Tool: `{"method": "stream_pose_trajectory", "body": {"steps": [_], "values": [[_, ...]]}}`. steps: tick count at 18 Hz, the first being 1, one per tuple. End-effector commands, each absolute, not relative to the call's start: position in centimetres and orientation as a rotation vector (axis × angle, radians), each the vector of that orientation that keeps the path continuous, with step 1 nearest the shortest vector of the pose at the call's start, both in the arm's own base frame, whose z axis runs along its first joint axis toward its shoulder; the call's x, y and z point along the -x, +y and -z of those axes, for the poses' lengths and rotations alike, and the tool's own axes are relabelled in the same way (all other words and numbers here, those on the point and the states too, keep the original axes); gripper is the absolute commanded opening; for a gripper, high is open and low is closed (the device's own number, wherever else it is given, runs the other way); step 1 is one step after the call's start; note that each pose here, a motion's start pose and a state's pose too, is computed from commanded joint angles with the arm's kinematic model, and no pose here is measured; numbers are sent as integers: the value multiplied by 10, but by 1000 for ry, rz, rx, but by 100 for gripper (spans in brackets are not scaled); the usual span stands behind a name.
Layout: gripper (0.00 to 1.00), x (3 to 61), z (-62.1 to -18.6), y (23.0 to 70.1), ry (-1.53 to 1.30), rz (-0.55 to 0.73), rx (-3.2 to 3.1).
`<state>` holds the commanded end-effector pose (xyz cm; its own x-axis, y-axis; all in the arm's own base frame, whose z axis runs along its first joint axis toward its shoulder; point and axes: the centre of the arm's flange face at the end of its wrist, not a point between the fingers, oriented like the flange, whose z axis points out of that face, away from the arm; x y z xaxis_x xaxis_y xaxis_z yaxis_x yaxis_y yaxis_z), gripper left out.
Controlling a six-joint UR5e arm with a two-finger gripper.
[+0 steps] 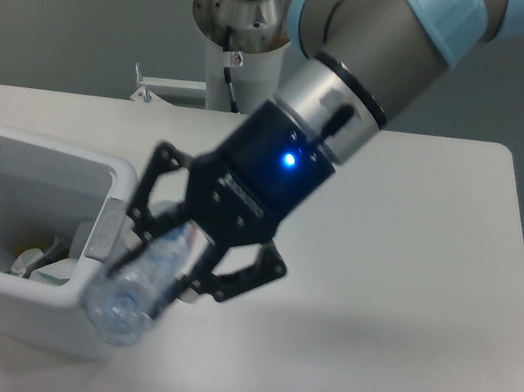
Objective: Place the trash in the trash can
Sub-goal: 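Carry the bottle over the white bin and lower it inside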
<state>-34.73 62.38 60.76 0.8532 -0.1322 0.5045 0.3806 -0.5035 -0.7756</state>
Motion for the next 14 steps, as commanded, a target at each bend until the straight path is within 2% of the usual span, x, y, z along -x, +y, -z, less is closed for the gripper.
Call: {"method": "stream_pose_trajectory", "body": {"steps": [7,8,9,12,14], "values": [[27,296,-578,659,-114,694,2037],[30,286,-572,663,-89,693,2034],[38,277,-565,666,-65,688,2029],[42,255,-548,672,-29,660,2051],[80,238,-543,669,65,613,2059]]}}
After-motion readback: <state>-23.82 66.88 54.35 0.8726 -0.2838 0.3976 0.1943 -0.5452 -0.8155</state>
